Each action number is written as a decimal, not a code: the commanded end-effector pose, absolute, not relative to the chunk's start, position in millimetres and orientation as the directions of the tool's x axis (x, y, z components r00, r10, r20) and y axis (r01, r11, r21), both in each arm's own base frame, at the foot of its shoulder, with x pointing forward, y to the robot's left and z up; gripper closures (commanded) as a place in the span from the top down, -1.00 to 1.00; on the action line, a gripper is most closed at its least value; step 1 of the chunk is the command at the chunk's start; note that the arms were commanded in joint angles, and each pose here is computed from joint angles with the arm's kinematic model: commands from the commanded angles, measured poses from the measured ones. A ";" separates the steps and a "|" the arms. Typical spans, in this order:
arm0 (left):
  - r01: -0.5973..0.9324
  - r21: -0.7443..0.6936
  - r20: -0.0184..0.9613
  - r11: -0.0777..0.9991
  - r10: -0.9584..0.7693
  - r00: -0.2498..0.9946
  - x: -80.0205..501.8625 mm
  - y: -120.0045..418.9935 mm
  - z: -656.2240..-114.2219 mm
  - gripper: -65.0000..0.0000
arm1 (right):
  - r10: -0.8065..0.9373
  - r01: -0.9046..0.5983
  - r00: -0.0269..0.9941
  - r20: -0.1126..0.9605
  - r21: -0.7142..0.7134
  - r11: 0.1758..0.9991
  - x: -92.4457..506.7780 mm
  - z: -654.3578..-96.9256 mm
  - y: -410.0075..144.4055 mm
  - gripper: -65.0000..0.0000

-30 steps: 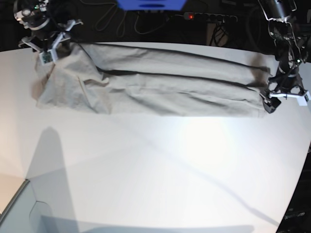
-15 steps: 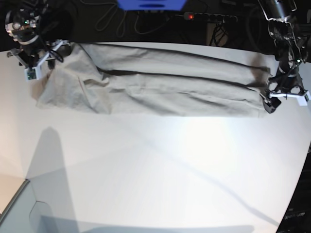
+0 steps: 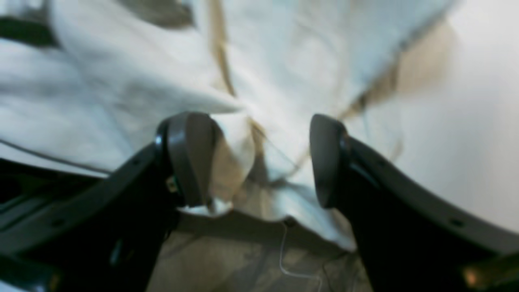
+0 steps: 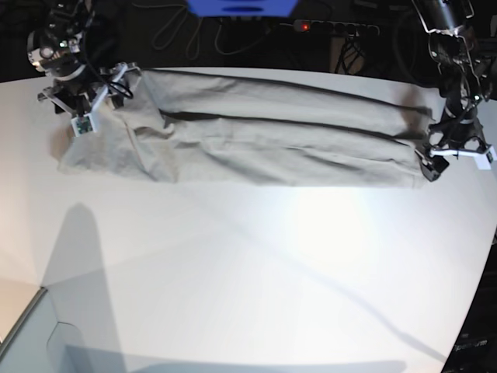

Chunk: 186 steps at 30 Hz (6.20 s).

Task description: Layout the t-shirt on the table in an organized manner, then fold the t-shirt properly

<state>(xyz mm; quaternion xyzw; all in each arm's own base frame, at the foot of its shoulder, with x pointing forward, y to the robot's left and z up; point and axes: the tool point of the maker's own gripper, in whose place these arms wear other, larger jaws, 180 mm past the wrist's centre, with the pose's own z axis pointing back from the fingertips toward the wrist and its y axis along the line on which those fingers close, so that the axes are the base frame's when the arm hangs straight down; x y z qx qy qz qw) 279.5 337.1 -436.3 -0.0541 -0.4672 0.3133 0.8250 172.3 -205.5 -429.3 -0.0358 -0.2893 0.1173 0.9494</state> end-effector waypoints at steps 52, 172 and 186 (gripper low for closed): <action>-0.447 -0.380 0.769 0.810 0.545 0.333 287.5 345.1 -421.2 0.69 | 0.380 -0.271 0.665 0.643 -0.267 0.925 263.0 -385.9 -231.2 -0.21; 0.359 -0.528 0.807 0.769 0.324 0.494 294.6 39.6 -323.8 0.34 | 0.213 -0.248 0.787 0.579 -0.019 0.969 243.4 -460.2 -184.5 -0.03; -0.063 -0.492 0.789 0.868 0.475 0.390 305.2 211.7 -360.5 0.34 | 0.196 -0.099 0.693 0.694 -0.178 0.979 249.4 -385.6 -232.2 -0.02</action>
